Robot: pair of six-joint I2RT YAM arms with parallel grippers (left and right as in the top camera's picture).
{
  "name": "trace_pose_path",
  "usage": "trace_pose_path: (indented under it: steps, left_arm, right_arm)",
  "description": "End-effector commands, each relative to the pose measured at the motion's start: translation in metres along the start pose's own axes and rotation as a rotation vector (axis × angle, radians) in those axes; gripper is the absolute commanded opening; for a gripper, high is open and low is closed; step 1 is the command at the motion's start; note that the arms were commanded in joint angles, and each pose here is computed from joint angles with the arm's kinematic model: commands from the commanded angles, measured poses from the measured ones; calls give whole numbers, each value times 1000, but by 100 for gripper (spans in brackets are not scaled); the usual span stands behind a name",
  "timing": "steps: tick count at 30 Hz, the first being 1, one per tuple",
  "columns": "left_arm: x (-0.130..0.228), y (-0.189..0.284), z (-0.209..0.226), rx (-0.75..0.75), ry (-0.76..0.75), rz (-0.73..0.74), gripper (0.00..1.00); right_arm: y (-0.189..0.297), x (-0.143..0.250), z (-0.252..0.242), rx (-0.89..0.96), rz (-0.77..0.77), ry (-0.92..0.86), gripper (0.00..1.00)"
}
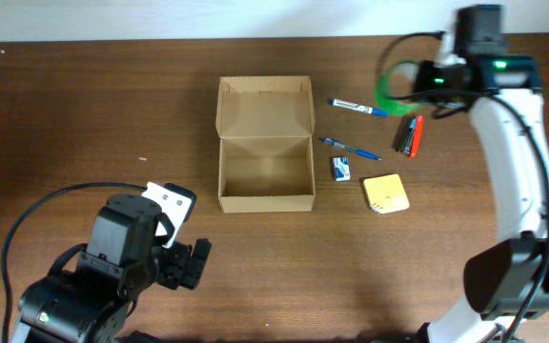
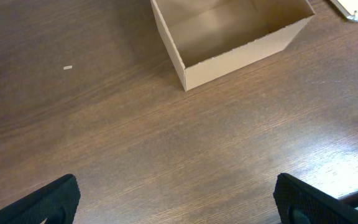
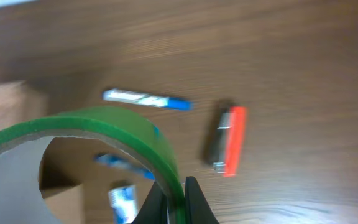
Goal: Pack container
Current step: 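Lift the tape roll and carry it over the cardboard box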
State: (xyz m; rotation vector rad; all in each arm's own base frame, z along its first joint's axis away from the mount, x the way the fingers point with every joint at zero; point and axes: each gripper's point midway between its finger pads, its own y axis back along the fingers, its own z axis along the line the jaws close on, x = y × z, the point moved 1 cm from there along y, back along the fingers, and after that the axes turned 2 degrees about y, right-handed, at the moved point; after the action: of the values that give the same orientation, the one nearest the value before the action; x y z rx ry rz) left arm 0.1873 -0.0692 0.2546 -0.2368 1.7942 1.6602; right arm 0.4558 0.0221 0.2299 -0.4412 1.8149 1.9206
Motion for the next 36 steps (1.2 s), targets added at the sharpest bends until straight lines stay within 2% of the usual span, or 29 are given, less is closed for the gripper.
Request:
trace_pose_path:
  steps: [1,6,17,22,30,36]
  left_arm:
    - [-4,5,0,6,-16,-20,100]
    - [-4,5,0,6,-16,-20,100]
    - [-4,5,0,6,-16,-21,100]
    - [-4,5,0,6,-16,-20,100]
    - [-4,5,-1,6,-16,-20,99]
    - [-4,5,0,6,-16,-20,100]
  right_arm:
    - [9,6,53,-77,-1,82,4]
    - [18,35,132,-176,25,237,4]
    - [2,103,224,-254,150,377,4]
    - [-21,125,243,-246,201,425,4]
    - [-56,143,245,-211,272,404,4]
    - [-65,148,246,-211,289,407,4]
